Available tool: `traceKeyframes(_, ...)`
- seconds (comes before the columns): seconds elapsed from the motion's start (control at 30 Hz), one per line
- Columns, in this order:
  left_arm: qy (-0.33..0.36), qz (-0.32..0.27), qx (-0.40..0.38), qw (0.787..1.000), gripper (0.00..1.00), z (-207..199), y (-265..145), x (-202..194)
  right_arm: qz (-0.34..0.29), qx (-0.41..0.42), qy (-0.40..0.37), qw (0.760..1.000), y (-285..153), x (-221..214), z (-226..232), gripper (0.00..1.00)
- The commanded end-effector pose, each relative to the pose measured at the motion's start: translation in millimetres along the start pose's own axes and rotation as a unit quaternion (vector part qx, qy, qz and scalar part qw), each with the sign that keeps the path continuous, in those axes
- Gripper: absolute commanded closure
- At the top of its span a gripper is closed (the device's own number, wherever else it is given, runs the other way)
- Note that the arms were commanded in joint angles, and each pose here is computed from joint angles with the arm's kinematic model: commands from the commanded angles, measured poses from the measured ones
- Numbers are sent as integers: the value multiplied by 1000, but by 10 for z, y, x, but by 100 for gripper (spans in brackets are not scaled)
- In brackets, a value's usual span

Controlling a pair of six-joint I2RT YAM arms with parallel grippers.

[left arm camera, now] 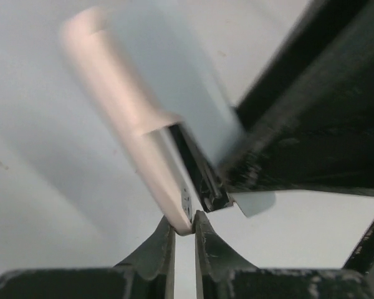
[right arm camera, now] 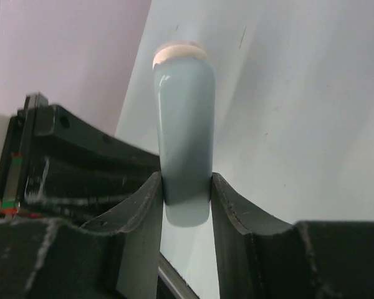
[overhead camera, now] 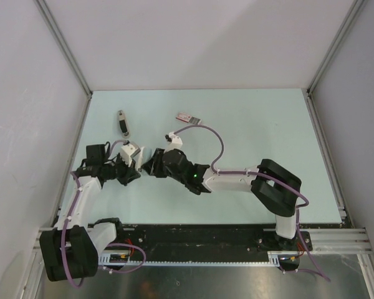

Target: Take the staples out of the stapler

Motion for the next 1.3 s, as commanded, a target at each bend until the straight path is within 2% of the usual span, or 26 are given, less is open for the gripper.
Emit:
traceKeyframes(0.0,53,-7,19,998,93,97,-29,32,19,19,-30,999,-48,-115,10,100)
traceKeyframes(0.13,71,7,32,997,99,121,-47,-25,26,16,-58,998,-66,-149,-57,100)
traceKeyframes(0.63,116,61,63,989,100,241,-88,-211,83,16,-117,989,-71,-332,-292,100)
traceKeyframes(0.8,110,90,121,982,100,508,-154,-183,117,14,-149,982,-98,-452,-411,100)
traceKeyframes(1.03,106,93,190,972,100,716,-227,-135,138,2,-183,973,-150,-549,-535,100)
traceKeyframes(1.27,157,104,242,952,100,800,-324,-178,164,11,-241,956,-264,-605,-587,100)
Point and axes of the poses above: each gripper's point midway between its finger pads, its own y axis out along the fingers, its own z axis along the line the jaws close on, x = y × z, the point moved 3 cm from there along -y, back along the fingers, and after that the axes turned 12 degrees about y, right-handed, at the moved point
